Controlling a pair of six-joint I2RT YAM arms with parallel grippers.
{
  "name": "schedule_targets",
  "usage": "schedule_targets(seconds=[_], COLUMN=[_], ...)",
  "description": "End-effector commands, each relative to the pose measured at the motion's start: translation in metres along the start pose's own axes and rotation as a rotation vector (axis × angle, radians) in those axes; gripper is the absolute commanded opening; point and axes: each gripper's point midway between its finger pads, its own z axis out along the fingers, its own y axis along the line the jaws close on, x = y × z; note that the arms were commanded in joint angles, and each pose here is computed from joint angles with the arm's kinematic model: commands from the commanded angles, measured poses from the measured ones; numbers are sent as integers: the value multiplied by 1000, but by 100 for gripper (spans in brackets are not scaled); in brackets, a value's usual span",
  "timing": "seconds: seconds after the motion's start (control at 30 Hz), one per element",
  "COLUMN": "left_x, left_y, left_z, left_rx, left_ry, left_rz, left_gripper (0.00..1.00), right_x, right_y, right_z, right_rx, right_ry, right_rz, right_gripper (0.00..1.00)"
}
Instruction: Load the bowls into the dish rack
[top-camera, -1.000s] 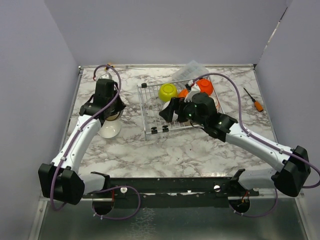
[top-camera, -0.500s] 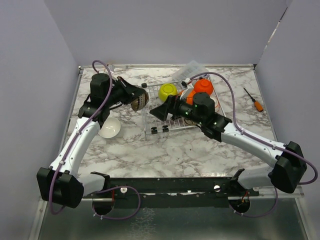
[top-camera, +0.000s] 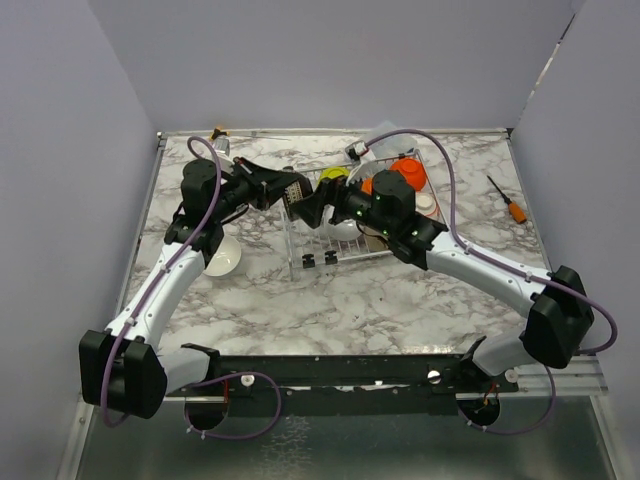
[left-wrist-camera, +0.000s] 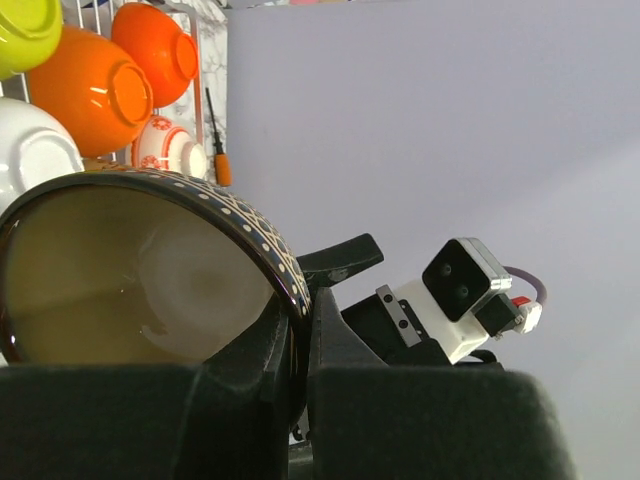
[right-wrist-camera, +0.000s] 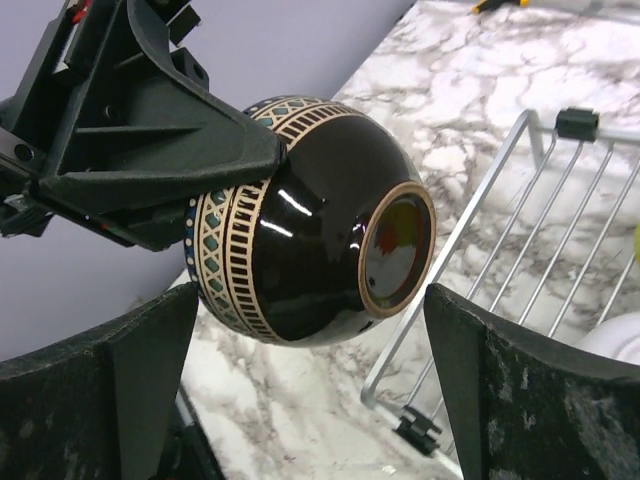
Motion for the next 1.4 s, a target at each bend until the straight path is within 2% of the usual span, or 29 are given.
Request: schedule_targets(seconds=[0.0, 0.2, 0.3, 0.43, 0.53, 0.7, 0.87, 0.93, 1.03, 1.1, 1.2, 1.37], left_x=[4, 2, 0, -1, -1, -2, -5, -5, -6, -6, -9, -12], left_y=[-38, -29, -26, -20, -17, -8, 1, 5, 7, 8, 11, 14], left_z=[-9, -8, -7, -5, -3, -1, 4, 6, 8, 8, 8, 7], left_rx=[135, 117, 110, 96, 89, 57, 29, 20, 15, 11, -12, -51], left_ry=[8, -9, -17, -25, -19, -23, -29, -28, -26, -27, -38, -48], left_rz=[-26, -79, -95, -114, -126, -109, -101, -96, -74, -53, -13, 95], left_gripper=[0, 0, 0, 0, 0, 0, 1, 6, 7, 13, 26, 63], right_x=[-10, -1, 1, 8, 14, 14, 6, 3, -1, -3, -4, -1], right_y=[-1, 0, -3, -6, -12, -16, -12, -14, -19, -23, -30, -42], right_z=[11, 22, 26, 29, 31, 31, 25, 23, 21, 19, 18, 17], right_rx=[29, 84, 124, 176, 225, 244, 241, 255, 294, 323, 370, 432], right_ry=[-31, -18, -13, -10, -2, -10, -40, -52, -68, -77, -85, -83], right_rz=[-149, -269, -308, -361, -385, -386, -380, -372, -353, -338, -321, -301], right_gripper=[99, 98, 93, 82, 67, 48, 36, 34, 34, 34, 34, 34])
